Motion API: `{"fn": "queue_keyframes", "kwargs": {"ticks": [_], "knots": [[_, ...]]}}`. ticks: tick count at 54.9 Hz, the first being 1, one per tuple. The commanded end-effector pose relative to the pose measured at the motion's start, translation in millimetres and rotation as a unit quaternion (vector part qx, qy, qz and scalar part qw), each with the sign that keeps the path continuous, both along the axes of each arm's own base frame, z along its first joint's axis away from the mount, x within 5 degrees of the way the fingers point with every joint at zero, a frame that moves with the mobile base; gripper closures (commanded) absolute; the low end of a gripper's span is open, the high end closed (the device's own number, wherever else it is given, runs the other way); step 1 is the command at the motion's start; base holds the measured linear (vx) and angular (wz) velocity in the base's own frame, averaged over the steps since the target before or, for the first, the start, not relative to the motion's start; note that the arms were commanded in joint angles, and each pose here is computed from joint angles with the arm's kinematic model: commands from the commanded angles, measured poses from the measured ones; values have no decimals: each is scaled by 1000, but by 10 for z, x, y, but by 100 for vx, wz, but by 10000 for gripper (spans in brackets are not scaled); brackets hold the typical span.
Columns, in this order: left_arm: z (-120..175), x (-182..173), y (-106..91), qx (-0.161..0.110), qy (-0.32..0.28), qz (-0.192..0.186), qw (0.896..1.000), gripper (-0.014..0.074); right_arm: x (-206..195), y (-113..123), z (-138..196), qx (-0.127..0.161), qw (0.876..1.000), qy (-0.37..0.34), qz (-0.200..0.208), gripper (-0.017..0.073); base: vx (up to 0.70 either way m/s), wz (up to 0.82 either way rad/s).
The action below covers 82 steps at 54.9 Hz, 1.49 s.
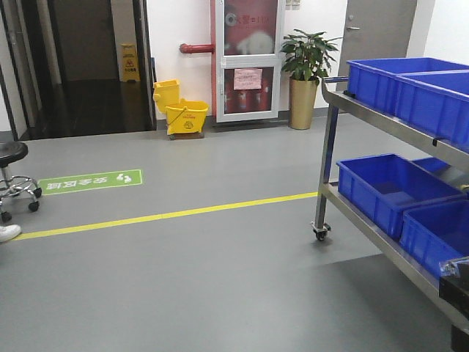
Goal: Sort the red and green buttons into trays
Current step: 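Drive to the shelf and stop before the green and red trays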
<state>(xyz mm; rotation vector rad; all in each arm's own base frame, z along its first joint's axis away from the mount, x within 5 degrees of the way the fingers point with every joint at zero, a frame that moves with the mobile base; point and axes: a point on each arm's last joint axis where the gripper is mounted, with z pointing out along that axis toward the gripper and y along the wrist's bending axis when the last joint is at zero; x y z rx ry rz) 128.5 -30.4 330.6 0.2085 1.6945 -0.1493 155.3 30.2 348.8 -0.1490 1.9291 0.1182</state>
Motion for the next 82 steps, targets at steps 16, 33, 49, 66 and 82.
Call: {"fn": "queue_keyframes", "kwargs": {"ticks": [16, 33, 49, 66, 82], "knots": [[180, -9, -18, -19, -57, -10, 998, 594, 1, -1, 192, 8, 998, -63, 3, 568, 45, -7], [180, -9, -18, -19, -57, -10, 998, 594, 1, -1, 192, 8, 998, -63, 3, 568, 45, -7], [180, -9, -18, -19, -57, -10, 998, 594, 1, -1, 192, 8, 998, -63, 3, 568, 42, -20], [180, -9, -18, -19, -57, -10, 998, 594, 1, -1, 192, 8, 998, -63, 3, 568, 37, -42], [180, -9, -18, -19, -57, -10, 998, 594, 1, -1, 192, 8, 998, -63, 3, 568, 32, -64]]}}
